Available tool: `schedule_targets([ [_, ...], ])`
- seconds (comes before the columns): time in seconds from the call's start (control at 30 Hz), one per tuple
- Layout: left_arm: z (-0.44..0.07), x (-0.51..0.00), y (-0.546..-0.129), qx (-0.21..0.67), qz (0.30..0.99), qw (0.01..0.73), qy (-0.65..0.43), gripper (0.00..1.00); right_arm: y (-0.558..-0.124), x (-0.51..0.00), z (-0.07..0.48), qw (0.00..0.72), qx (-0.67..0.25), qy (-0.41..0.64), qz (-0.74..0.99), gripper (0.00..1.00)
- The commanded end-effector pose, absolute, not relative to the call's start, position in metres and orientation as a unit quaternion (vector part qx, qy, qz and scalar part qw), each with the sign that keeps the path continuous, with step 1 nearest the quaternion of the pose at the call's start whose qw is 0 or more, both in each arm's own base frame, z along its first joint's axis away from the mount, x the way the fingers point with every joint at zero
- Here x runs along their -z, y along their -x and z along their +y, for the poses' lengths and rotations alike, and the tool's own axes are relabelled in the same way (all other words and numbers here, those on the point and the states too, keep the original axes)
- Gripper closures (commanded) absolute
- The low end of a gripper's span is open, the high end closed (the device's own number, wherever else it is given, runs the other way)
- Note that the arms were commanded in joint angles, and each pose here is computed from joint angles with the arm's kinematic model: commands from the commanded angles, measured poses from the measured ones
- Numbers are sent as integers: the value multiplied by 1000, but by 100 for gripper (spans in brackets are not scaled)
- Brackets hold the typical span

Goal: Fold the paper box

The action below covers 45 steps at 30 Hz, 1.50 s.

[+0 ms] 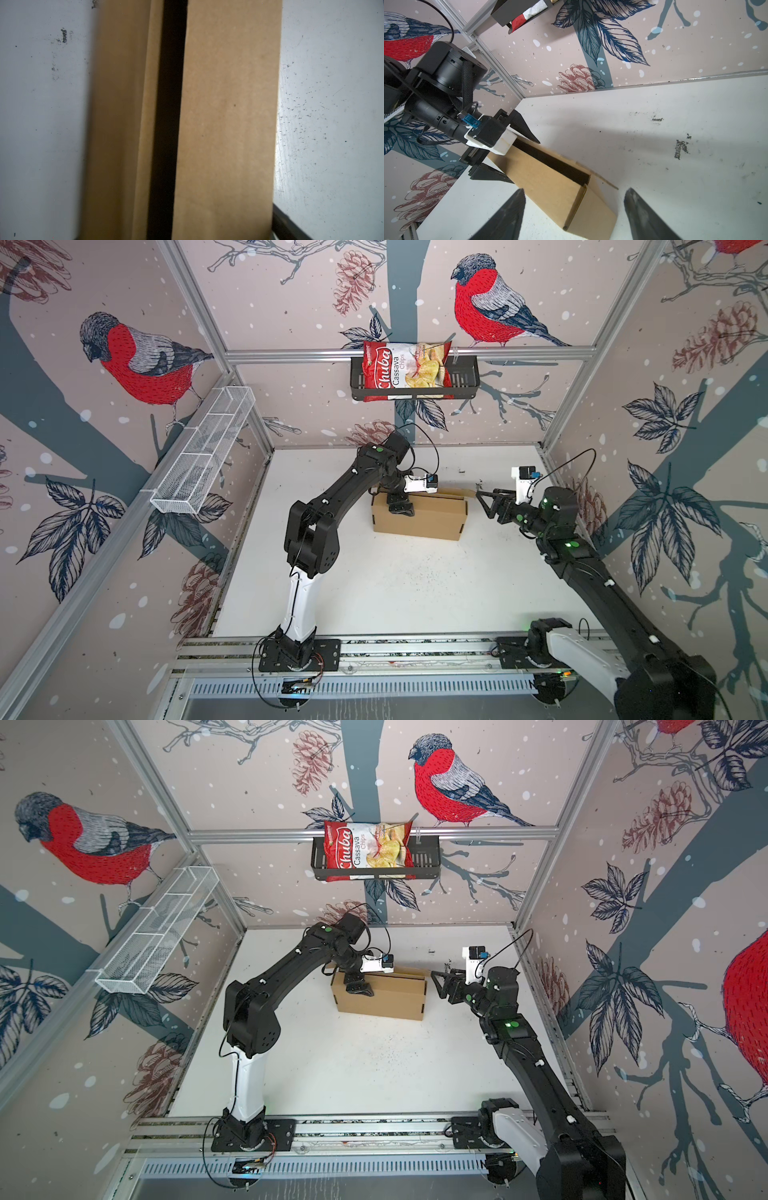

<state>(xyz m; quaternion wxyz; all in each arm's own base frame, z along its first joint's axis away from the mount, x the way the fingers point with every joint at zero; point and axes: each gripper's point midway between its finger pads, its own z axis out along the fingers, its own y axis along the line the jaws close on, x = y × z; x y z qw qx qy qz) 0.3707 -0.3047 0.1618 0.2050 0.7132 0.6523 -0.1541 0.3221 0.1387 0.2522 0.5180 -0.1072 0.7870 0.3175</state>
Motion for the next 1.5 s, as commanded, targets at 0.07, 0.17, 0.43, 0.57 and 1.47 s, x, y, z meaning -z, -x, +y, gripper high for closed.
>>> schedule_targets([
  [0.07, -298, -162, -366, 138, 658, 202, -712, 19, -325, -258, 136, 526, -296, 117, 789, 24],
  [0.17, -297, -159, -363, 137, 655, 202, -715, 21, -327, -258, 131, 532, -274, 118, 792, 24],
  [0.43, -296, -150, -361, 137, 650, 190, -723, 29, -329, -256, 131, 536, -269, 116, 792, 24],
  [0.57, -298, -151, -362, 142, 647, 189, -725, 35, -335, -256, 131, 534, -285, 97, 790, 23],
  [1.47, -297, -152, -354, 130, 630, 190, -741, 47, -349, -218, 146, 506, -97, 286, 808, 41],
])
